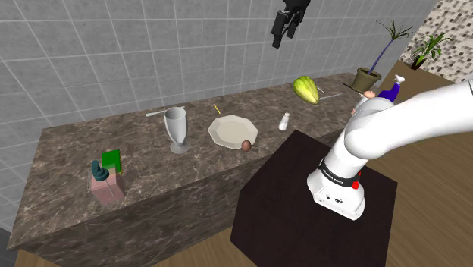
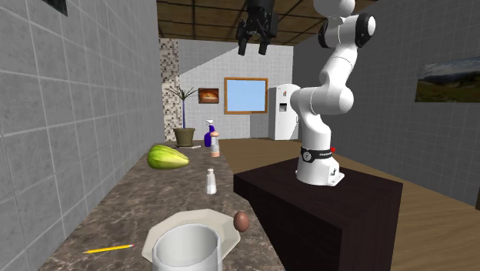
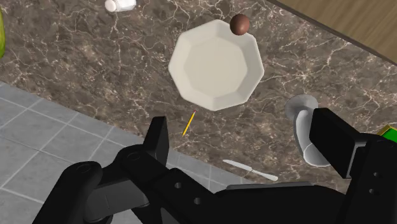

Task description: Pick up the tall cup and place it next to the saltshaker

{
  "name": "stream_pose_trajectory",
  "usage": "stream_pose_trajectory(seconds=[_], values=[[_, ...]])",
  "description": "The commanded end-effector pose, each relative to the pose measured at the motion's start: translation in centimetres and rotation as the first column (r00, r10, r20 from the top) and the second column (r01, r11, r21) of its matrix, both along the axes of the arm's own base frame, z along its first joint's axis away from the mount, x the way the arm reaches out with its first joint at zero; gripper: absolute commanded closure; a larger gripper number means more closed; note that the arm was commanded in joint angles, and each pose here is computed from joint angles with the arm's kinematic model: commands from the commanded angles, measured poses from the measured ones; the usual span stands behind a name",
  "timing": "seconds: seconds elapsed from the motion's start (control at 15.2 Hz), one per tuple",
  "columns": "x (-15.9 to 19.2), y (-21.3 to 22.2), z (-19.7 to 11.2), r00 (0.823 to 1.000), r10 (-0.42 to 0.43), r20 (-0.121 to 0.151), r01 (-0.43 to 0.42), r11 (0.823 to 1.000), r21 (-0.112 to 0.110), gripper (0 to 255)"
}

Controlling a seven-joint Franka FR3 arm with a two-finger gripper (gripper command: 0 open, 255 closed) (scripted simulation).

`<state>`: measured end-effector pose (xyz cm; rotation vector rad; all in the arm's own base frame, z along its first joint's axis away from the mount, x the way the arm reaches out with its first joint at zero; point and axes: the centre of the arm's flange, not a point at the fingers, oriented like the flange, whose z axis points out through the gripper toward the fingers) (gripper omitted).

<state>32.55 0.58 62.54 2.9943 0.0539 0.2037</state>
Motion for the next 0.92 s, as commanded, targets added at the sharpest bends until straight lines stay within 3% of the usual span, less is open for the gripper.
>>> stream_pose_trajectory(seconds=[0.0, 0.86], values=[[0.0, 0.0, 0.0, 1.000, 0.000, 0.000, 0.000, 1.000, 0.000, 0], [12.2, 5.4, -11.0, 0.999, 0.004, -0.053, -0.001, 0.999, 0.047, 0]])
